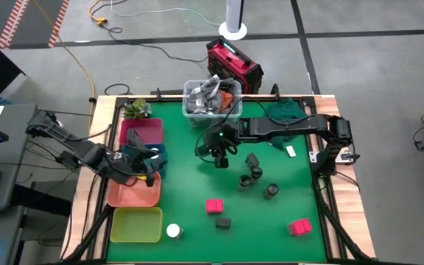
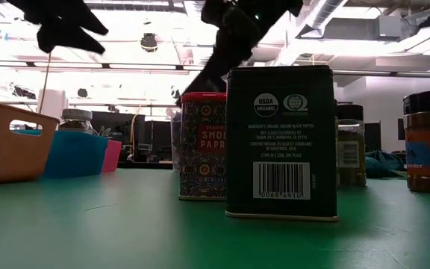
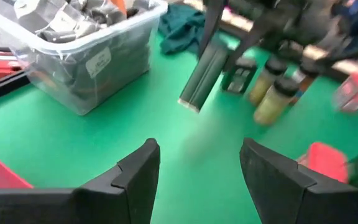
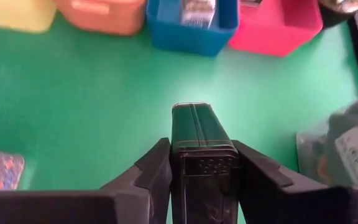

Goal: Sort spices by type
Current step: Put the top left green seasoning can into the red bin

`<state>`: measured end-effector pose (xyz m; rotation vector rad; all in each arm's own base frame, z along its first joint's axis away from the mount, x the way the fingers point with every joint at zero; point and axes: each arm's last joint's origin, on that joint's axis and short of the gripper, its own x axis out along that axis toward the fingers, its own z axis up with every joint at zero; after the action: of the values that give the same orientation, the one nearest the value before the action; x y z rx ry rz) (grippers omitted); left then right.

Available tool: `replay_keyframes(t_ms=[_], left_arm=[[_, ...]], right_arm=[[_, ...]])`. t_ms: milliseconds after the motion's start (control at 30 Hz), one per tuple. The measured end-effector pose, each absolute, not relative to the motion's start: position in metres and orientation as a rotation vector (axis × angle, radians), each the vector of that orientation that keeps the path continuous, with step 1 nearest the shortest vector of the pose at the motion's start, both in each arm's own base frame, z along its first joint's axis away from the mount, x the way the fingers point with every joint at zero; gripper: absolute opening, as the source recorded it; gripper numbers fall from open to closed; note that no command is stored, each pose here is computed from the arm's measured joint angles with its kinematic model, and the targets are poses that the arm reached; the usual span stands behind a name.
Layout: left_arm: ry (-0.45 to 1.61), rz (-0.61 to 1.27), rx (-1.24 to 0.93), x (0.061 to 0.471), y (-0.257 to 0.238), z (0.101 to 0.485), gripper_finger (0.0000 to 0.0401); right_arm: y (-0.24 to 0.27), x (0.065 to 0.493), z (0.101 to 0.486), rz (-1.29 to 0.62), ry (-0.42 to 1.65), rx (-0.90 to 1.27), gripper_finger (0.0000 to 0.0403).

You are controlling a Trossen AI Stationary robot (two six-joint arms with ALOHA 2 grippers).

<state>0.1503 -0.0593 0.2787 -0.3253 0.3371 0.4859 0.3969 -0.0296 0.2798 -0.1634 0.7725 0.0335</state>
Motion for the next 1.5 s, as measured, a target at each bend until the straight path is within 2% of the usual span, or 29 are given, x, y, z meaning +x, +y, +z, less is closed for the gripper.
replay_keyframes(t_ms=[133,300,467,1033,1500], left_arm=[[0.374,0.512,-0.267,0.166,-0.060,0.271,0.0220],[0.368,0.515,-0.232,0.183,-0.056,0.269,0.0251],[0.376,0.460,-0.249,0.197,-0.044,0.270,0.0273],[0.303,0.282,-0.194,0.240,-0.015,0.269,0.0274],[0.313,0.290,-0.171,0.263,0.004,0.252,0.0274]], right_arm=[[-0.029,0.399,0.290,0.017,0.745,-0.110,0.0169],[-0.031,0.400,0.297,0.022,0.722,-0.039,0.0172],[-0.030,0.400,0.297,0.030,0.720,-0.014,0.0172],[-0.029,0.401,0.298,0.045,0.710,0.020,0.0173],[-0.025,0.401,0.297,0.079,0.717,0.023,0.0173]])
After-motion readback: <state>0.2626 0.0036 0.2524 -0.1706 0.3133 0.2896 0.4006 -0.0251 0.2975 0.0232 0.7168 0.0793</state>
